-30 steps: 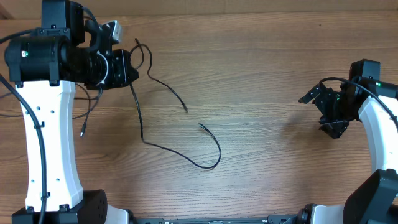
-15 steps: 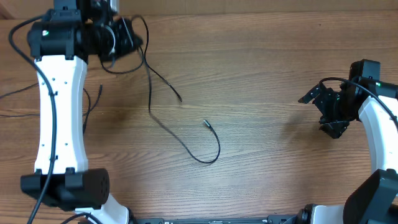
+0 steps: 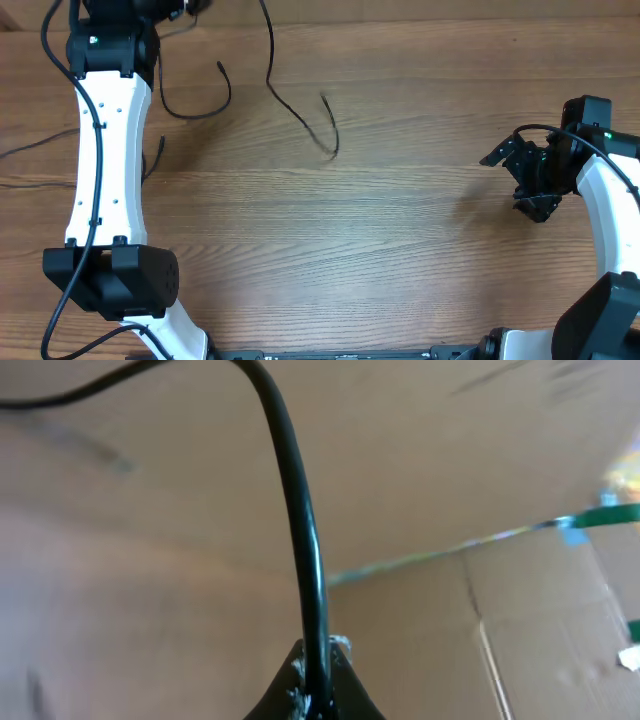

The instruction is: Untangle cables

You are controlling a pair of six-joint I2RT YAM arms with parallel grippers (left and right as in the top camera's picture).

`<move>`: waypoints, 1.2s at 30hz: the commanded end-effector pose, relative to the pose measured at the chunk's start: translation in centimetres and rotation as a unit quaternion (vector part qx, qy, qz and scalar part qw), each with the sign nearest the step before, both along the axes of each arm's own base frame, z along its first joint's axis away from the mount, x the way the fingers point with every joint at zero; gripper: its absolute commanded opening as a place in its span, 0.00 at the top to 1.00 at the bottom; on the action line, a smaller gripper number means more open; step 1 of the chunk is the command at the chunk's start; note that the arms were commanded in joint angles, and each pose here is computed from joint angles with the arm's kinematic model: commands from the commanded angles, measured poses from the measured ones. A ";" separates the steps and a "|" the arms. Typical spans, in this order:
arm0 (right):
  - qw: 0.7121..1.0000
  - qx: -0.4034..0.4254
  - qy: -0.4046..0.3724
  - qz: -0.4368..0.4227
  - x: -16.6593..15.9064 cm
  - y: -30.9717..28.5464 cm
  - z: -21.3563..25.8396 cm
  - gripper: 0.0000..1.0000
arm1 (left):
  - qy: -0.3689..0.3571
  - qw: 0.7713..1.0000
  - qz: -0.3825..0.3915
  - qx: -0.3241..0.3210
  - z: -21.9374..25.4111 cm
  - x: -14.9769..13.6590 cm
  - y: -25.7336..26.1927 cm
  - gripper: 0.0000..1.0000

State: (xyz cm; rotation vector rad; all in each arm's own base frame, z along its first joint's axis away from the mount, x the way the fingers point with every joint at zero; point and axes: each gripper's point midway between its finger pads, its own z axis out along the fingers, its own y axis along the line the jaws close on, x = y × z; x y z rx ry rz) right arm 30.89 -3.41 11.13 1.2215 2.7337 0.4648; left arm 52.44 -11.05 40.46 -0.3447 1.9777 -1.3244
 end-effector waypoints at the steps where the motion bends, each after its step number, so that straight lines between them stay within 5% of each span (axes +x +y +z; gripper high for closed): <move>1: 1.000 0.001 -0.007 0.004 0.4 0.0 0.3 0.00 | 0.033 0.998 -0.033 0.044 -2.8 -1.8 0.2 0.96; 6: 1.000 0.001 -0.007 0.004 0.4 0.0 0.3 0.00 | 0.167 0.969 0.013 0.182 -10.9 -4.8 3.8 0.96; 15: 1.000 0.001 -0.007 0.004 0.4 0.0 0.3 0.00 | 0.353 0.849 0.121 0.375 -17.3 -11.5 11.9 0.96; 24: 1.000 0.001 -0.007 0.004 0.4 0.0 0.3 0.00 | 0.476 0.792 0.148 0.353 -18.4 -16.8 12.9 0.96; 27: 1.000 0.000 -0.007 0.004 0.4 0.0 0.3 0.00 | 0.491 0.795 0.121 0.336 -18.4 -17.7 11.9 0.96; 31: 1.000 0.000 -0.007 0.004 0.4 0.0 0.3 0.00 | 0.451 0.842 0.003 0.294 -17.7 -17.6 7.8 0.96; 36: 1.000 0.000 -0.007 0.004 0.4 0.0 0.3 0.00 | 0.462 0.841 0.014 0.281 -17.7 -17.6 7.5 0.96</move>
